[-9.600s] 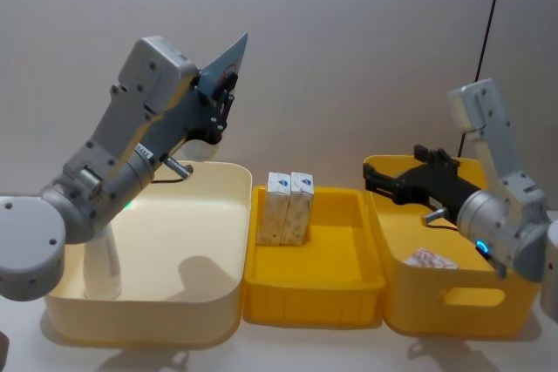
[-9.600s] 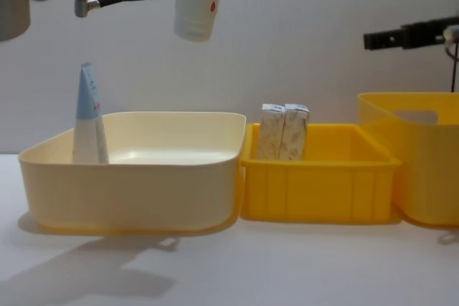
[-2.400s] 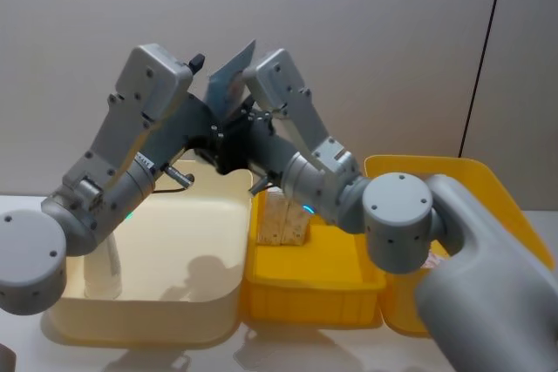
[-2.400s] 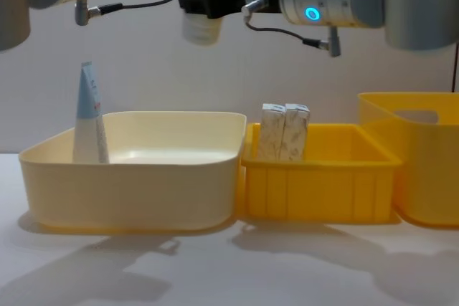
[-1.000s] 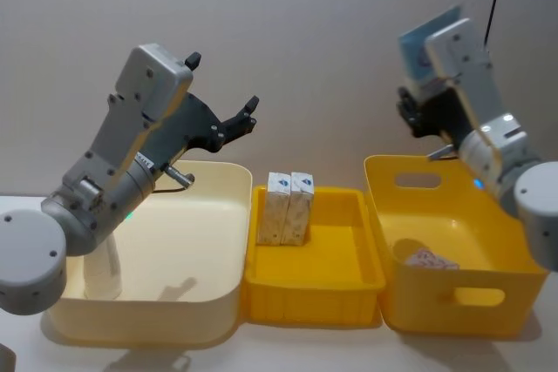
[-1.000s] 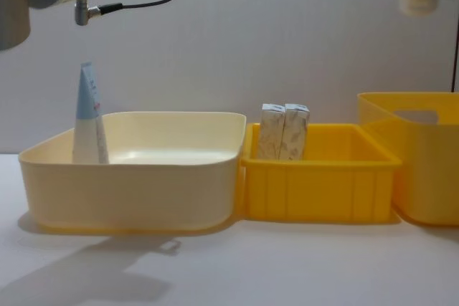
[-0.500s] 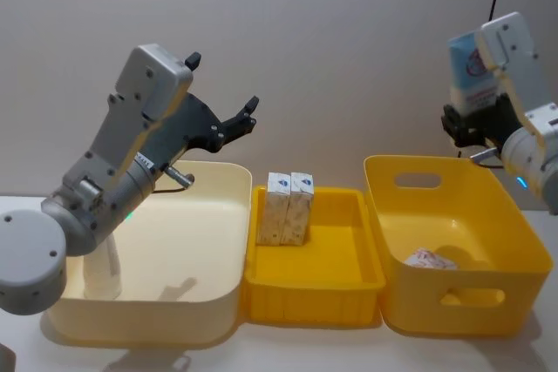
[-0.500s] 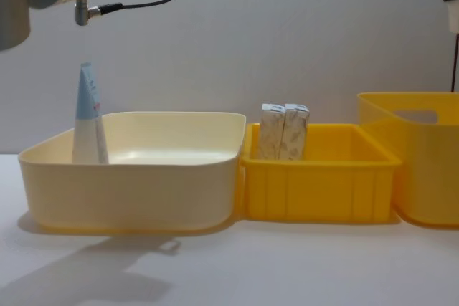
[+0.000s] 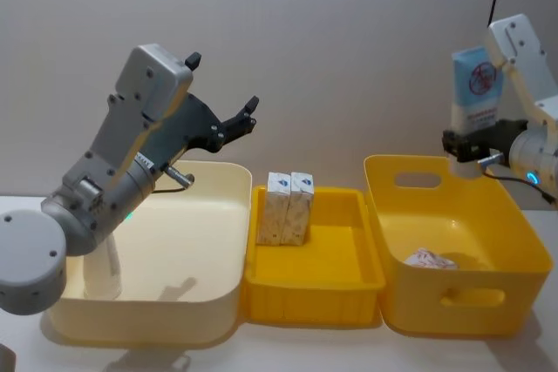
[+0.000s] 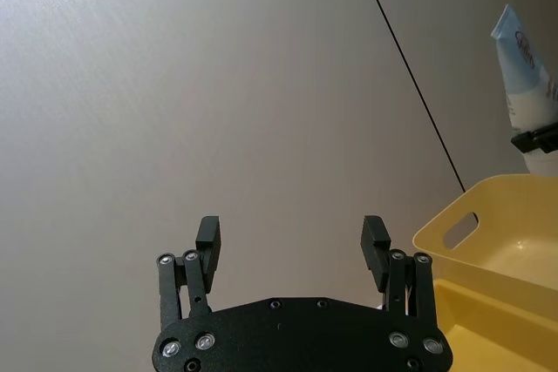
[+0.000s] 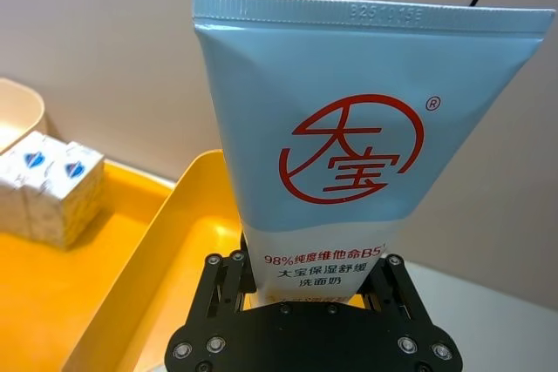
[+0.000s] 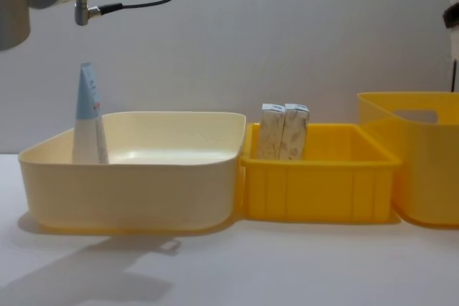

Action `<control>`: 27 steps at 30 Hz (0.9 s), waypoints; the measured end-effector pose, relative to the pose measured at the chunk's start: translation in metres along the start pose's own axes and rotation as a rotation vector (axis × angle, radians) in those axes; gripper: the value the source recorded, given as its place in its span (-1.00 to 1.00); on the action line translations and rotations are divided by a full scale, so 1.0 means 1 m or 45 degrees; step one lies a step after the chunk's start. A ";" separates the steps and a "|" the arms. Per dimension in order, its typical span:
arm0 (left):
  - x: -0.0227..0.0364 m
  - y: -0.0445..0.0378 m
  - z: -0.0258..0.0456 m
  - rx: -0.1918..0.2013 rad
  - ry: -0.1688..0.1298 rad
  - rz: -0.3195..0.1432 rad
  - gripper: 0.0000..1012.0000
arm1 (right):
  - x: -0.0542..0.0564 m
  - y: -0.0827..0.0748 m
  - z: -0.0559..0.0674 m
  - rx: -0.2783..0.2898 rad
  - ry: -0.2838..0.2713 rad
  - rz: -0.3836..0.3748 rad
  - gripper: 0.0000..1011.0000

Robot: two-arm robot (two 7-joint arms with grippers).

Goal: Bimanual collaborative sorting of washing and personal care products

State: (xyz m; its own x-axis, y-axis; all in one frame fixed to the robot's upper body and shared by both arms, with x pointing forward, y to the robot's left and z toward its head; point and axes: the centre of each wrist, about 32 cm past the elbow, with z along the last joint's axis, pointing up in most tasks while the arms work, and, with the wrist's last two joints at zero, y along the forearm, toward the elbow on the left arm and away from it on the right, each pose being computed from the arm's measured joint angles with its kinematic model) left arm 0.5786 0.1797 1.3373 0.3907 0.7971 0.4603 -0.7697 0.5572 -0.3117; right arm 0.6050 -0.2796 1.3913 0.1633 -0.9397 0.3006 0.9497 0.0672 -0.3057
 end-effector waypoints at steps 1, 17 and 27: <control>0.0000 0.0000 0.0000 0.000 0.000 0.000 0.98 | 0.002 0.000 0.002 -0.023 0.011 0.016 0.08; 0.0000 0.0000 0.0000 0.000 0.000 0.000 0.98 | 0.013 0.006 0.018 -0.252 0.109 0.184 0.72; 0.0000 0.0000 0.0000 0.000 0.000 0.000 0.98 | 0.016 0.008 0.022 -0.308 0.139 0.231 0.98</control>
State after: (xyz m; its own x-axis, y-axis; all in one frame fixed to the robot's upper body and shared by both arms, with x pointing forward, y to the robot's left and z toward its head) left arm 0.5786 0.1797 1.3373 0.3908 0.7971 0.4604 -0.7697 0.5573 -0.3116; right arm 0.6211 -0.2867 1.4135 0.2819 -0.9510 0.1272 0.8146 0.1671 -0.5555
